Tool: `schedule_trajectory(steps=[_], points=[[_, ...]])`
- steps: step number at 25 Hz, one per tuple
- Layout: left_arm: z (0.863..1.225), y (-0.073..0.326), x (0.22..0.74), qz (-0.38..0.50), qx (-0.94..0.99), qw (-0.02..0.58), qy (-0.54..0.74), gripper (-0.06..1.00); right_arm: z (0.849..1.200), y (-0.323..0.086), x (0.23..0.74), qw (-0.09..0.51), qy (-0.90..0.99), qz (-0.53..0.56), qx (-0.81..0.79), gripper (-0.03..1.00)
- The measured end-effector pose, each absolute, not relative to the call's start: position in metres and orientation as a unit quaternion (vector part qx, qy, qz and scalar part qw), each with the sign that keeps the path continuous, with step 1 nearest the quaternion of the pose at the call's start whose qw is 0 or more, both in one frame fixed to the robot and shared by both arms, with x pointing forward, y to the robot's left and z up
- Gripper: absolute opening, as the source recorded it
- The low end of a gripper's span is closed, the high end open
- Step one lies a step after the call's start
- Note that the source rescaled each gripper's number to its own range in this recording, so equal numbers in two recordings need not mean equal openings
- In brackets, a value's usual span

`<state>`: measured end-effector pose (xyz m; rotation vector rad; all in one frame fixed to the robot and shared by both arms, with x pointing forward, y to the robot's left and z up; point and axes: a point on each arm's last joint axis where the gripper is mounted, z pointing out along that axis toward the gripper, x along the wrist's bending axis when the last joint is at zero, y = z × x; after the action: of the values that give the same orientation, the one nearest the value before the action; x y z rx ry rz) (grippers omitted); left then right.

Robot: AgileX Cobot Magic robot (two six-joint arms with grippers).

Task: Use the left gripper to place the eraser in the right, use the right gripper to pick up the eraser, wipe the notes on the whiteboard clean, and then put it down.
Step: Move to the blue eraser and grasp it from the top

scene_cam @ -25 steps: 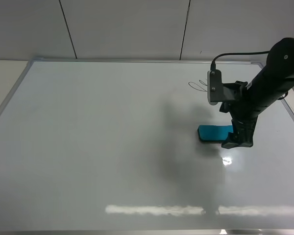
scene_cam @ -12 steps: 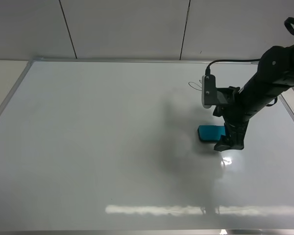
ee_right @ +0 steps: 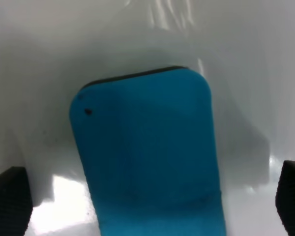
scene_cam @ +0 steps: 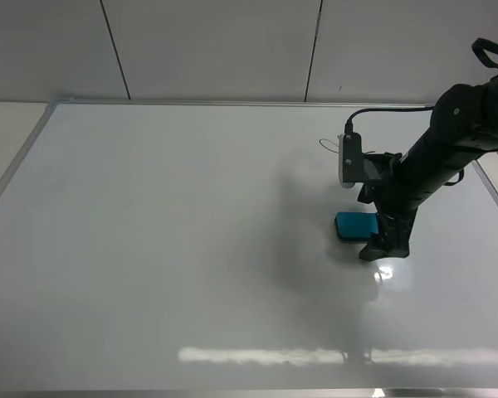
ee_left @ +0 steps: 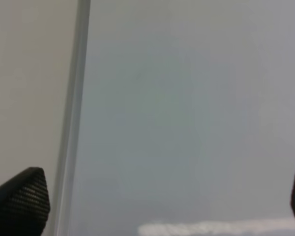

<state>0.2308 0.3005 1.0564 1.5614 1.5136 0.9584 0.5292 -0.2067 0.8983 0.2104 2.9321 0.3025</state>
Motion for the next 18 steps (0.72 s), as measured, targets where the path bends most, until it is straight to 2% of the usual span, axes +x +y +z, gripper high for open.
schedule_trajectory(steps=[18], points=[[1.056, 0.301, 0.231, 0.374, 0.61, 0.373, 0.591, 1.0, 0.908, -0.201, 0.541, 0.058, 0.988, 0.121, 0.079, 1.0]])
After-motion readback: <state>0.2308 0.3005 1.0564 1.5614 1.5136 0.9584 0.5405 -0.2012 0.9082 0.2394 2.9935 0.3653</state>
